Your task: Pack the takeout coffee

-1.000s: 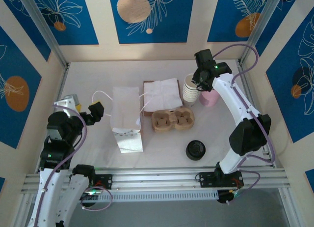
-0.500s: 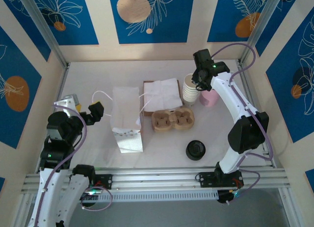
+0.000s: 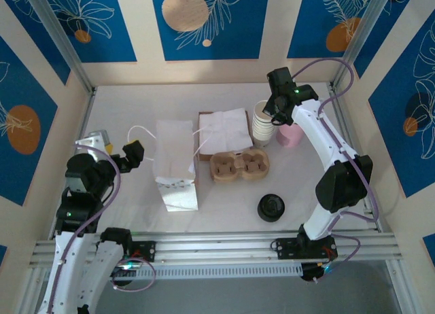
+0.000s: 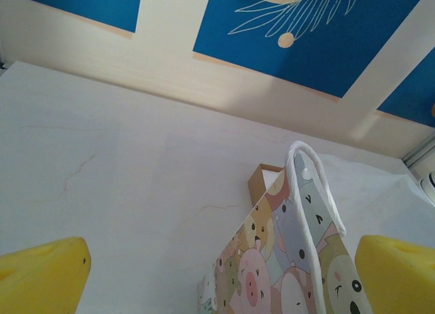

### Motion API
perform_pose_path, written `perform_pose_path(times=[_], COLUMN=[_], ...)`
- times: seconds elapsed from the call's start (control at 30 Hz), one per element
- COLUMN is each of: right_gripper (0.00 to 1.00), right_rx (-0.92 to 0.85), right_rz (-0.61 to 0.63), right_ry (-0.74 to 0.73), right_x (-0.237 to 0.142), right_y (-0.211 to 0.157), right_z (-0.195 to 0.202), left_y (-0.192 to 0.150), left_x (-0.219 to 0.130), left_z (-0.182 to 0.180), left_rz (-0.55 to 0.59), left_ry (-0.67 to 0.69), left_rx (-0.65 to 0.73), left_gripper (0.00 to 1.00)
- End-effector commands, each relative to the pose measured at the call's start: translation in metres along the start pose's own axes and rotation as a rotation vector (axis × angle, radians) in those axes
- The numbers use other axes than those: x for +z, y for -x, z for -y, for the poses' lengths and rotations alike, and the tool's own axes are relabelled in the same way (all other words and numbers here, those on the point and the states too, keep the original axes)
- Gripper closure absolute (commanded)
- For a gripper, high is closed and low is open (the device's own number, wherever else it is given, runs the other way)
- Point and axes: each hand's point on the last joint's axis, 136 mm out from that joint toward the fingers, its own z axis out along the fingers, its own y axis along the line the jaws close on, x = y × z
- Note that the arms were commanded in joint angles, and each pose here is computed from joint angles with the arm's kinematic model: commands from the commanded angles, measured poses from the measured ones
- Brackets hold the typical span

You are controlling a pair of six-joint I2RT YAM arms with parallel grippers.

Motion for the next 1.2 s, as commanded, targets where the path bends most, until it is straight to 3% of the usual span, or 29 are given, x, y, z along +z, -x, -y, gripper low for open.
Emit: perform_pose_path(times=[0.0,0.37,0.67,0.93,1.17], right_gripper=[1.0,1.0,1.0,1.0,1.0], right_rx=[0.005,-0.023,-0.11,-0.377,-0.568], right_rz=[0.052,0.127,0.194,0.148,-0.026], right_ry=[0.067,0.204,0.379,0.457,0.441], right_x=[-0.032,-0.079,-0.149,-0.201,-0.194], right_y=[0.012,0.022,0.011,-0.057,-0.139], right_z=[-0.007,-0.011,-0.017,-0.007,0.019], left_y=[0.002,0.003,0.007,0.03,0.028], left_x=[0.001,0.013,0.012,-0.014,-0.021], left_z=[-0.001,0.002,0.017,0.055,0.062], left_rz=[0.009,-0.063,-0.159,-0.192,-0.253], left_ry=[-0.002,0.002,-0.045,-0.189,-0.204], left_rx=[-0.004,-0.001,0.039,-0.006,-0.025], left_gripper=[0.0,0.0,0.01,0.02,0.03])
